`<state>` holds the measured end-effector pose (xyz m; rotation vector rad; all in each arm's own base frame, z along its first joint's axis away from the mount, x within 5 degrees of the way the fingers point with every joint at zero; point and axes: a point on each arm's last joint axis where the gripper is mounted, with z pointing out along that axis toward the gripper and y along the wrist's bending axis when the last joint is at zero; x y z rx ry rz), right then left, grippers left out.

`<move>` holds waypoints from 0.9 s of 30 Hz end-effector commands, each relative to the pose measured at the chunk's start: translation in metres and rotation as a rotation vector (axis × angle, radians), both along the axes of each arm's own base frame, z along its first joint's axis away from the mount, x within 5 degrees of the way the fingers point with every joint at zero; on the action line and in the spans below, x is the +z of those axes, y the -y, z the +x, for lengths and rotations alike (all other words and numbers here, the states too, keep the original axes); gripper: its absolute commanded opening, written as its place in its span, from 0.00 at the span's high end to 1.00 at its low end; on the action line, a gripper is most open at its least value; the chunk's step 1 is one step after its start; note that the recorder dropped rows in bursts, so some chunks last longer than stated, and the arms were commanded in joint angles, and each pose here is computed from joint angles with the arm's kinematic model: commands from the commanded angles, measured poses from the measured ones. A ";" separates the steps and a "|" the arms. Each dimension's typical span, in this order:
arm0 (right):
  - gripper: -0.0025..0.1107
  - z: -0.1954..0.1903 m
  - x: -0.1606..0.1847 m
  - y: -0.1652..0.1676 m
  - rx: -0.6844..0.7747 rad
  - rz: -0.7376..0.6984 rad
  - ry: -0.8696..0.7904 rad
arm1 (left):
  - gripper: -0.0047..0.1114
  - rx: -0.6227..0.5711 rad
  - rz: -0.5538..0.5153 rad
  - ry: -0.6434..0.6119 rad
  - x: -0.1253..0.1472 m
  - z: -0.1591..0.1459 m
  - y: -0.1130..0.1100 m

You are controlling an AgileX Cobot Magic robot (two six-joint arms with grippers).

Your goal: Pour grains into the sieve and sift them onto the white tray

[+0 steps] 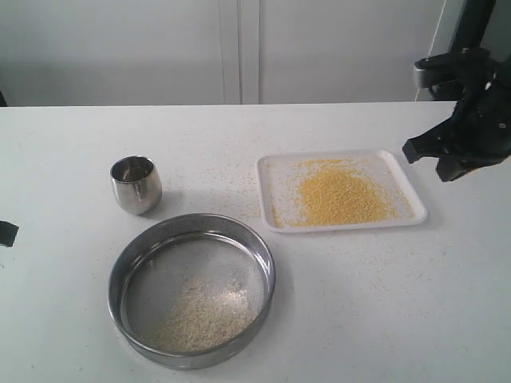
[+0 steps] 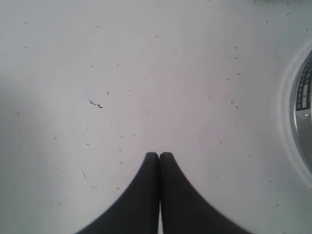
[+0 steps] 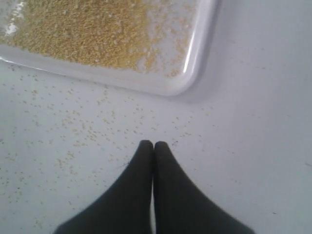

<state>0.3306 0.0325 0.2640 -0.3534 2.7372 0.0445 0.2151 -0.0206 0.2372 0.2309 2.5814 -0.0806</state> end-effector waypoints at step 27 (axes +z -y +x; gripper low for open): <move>0.98 -0.140 0.076 0.016 -0.038 0.116 0.605 | 0.96 0.005 -0.004 -0.005 0.000 -0.002 -0.001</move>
